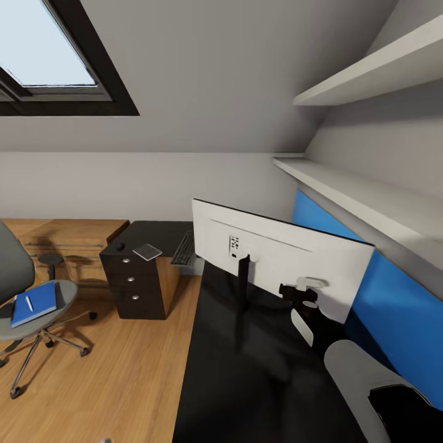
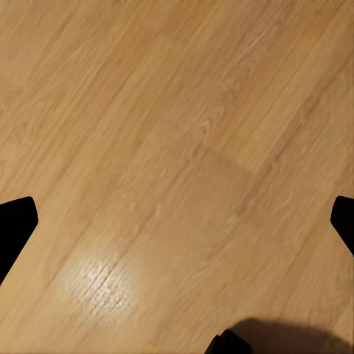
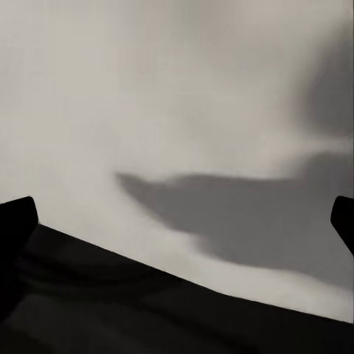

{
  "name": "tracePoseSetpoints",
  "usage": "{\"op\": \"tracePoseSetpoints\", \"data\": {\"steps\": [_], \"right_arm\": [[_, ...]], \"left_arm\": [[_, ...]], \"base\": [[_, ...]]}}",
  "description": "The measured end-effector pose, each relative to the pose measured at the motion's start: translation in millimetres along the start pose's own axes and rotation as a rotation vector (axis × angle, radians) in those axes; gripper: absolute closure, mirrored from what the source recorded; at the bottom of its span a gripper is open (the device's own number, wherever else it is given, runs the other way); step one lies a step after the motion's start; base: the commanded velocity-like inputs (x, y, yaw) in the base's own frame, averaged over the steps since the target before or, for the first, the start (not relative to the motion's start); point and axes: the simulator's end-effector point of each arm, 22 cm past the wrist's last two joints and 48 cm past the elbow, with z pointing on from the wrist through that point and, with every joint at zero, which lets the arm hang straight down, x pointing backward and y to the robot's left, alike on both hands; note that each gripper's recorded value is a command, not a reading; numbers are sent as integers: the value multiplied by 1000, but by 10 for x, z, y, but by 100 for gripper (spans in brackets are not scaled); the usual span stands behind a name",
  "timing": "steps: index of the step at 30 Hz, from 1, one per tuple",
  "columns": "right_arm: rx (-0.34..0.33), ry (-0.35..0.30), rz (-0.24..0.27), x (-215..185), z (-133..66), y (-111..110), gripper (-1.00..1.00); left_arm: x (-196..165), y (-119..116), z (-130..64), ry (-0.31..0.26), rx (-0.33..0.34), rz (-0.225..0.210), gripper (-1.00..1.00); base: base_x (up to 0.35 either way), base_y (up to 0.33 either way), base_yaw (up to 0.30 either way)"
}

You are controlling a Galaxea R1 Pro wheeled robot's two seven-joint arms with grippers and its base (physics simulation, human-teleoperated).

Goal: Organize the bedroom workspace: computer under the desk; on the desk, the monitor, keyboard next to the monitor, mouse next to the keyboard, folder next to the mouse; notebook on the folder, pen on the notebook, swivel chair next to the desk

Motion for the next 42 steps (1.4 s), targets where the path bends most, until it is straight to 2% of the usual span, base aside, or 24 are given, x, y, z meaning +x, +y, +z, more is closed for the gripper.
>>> {"op": "tracePoseSetpoints", "data": {"steps": [6,17,30,36,39,42], "right_arm": [[-1,0,-1,2,6,5,-100],[-2,1,-1,7,8,15,-100],[-5,-1,-5,-1,-2,59,-100],[7,-1,-3,-1,-14,60,-100],[9,6,-1,16,-26,99,-100],[2,24,3,62,-66,251,-100]], "left_arm": [[0,-3,3,1,0,0,-100],[-1,5,8,1,-2,1,-100],[4,7,8,4,-2,3,-100],[4,9,6,4,-2,2,-100],[3,9,6,3,-2,2,-100],[1,9,5,2,-2,2,-100]], "base": [[-39,1,0],[-299,93,0],[-323,160,0],[-172,262,0],[-55,310,0],[17,327,0]]}}
